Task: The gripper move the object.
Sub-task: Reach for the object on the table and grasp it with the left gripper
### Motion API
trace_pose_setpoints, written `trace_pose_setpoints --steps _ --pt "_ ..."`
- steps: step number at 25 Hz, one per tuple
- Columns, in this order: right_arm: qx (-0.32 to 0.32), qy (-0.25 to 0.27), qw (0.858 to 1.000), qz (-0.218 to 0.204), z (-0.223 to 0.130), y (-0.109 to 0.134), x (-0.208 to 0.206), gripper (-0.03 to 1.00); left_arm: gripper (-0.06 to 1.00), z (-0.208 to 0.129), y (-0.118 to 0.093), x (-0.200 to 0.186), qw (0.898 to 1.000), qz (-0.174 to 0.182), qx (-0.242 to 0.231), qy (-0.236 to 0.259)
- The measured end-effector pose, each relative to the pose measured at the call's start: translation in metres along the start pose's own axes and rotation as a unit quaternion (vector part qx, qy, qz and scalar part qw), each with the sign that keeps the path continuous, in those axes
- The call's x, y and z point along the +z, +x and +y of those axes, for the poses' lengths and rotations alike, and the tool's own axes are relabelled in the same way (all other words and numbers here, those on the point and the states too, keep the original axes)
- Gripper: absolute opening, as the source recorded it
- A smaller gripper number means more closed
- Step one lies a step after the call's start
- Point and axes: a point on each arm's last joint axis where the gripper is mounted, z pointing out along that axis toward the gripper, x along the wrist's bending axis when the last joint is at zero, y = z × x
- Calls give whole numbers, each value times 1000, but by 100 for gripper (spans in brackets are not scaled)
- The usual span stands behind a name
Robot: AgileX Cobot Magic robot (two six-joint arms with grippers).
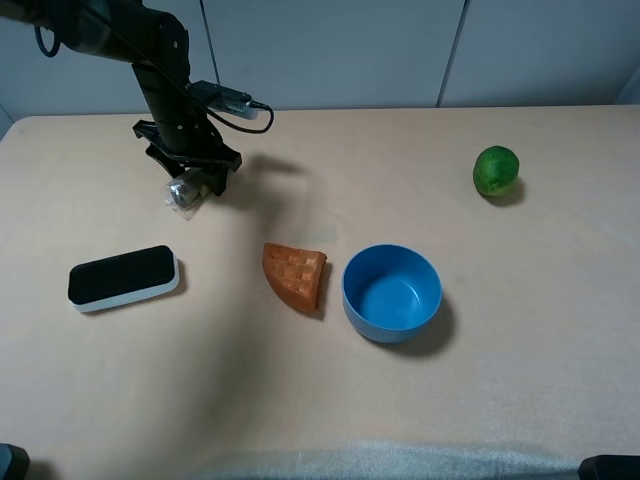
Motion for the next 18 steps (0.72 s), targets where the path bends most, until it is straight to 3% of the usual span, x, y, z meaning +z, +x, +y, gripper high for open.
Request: trace_pose_setpoints --steps 6,15,18 --pt "0 0 1000 0 0 0 0 69 73 -1 0 0 1000 0 0 4" --pt "0 0 1000 0 0 0 0 69 36 -1 0 0 1000 0 0 7" --pt "0 0 1000 0 0 0 0 69 28 -2 0 -1 1000 -1 0 10"
